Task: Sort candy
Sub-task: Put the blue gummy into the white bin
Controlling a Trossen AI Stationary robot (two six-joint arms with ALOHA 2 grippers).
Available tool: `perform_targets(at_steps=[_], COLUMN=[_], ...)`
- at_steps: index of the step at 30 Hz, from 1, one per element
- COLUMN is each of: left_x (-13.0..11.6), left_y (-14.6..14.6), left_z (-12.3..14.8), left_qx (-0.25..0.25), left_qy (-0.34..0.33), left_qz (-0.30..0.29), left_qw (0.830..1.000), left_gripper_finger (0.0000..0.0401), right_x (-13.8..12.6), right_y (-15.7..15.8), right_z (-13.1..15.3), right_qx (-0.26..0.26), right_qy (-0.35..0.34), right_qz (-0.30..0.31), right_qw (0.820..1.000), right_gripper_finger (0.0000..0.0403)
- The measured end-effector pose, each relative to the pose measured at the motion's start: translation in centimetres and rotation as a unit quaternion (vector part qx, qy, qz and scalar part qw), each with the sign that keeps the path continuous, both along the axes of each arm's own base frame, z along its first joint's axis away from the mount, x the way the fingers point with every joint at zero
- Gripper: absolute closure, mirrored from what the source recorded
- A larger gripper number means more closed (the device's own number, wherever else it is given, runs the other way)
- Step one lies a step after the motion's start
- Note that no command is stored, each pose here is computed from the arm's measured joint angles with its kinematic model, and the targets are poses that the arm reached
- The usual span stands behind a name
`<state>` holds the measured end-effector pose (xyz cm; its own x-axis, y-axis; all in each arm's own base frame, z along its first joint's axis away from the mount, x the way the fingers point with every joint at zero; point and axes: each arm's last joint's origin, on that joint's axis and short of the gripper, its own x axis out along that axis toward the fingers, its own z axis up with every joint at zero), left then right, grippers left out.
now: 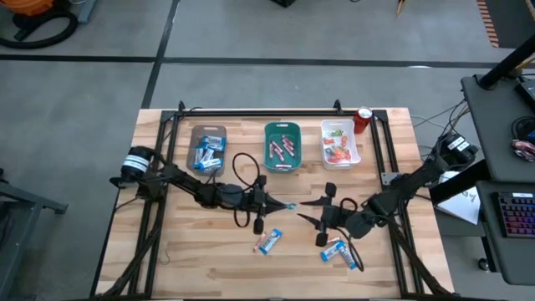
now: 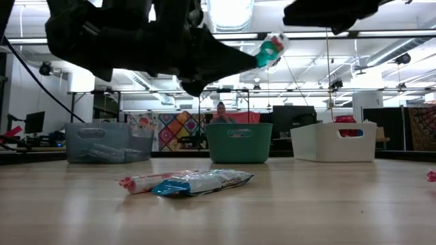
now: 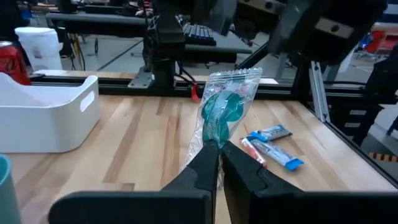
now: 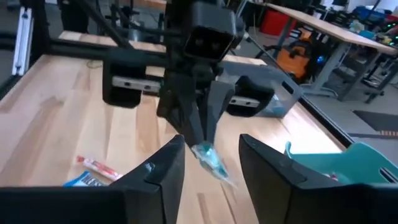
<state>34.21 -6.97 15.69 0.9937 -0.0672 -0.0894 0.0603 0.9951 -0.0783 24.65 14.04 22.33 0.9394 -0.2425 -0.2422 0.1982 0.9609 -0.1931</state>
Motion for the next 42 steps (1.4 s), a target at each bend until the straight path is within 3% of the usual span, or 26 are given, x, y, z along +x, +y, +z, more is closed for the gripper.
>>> perform_targets(at_steps=[10, 18, 24, 31, 37, 42], left_x=[0.4, 0.8, 1.0, 1.1, 1.0, 1.0], left_y=[-0.1, -0.3, -0.3, -0.3, -0.3, -0.3], left_z=[0.2, 0.7, 1.1, 1.1, 1.1, 1.0], left_qx=[-0.004, -0.015, -0.016, -0.018, -0.020, -0.018], left_qy=[-0.005, -0.016, -0.021, -0.023, -0.020, -0.013], left_qz=[0.000, 0.000, 0.000, 0.000, 0.000, 0.001], left_qw=[1.000, 1.000, 1.000, 1.000, 1.000, 1.000], left_gripper_finger=[0.0401, 0.0401, 0.0401, 0.0401, 0.0393, 0.0357], right_x=[0.3, 0.8, 1.0, 1.0, 1.0, 1.0], right_y=[0.0, -0.6, -0.9, -1.0, -0.9, -0.9], right_z=[-0.9, -1.0, -1.0, -1.0, -1.0, -1.1], right_qx=[-0.005, 0.007, 0.008, 0.002, 0.004, 0.013], right_qy=[0.021, 0.024, 0.027, 0.030, 0.033, 0.031], right_qz=[-0.006, -0.006, -0.001, 0.000, 0.011, 0.008], right_qw=[1.000, 1.000, 1.000, 1.000, 0.999, 0.999], right_gripper_finger=[0.0222, 0.0229, 0.0271, 0.0381, 0.0390, 0.0391])
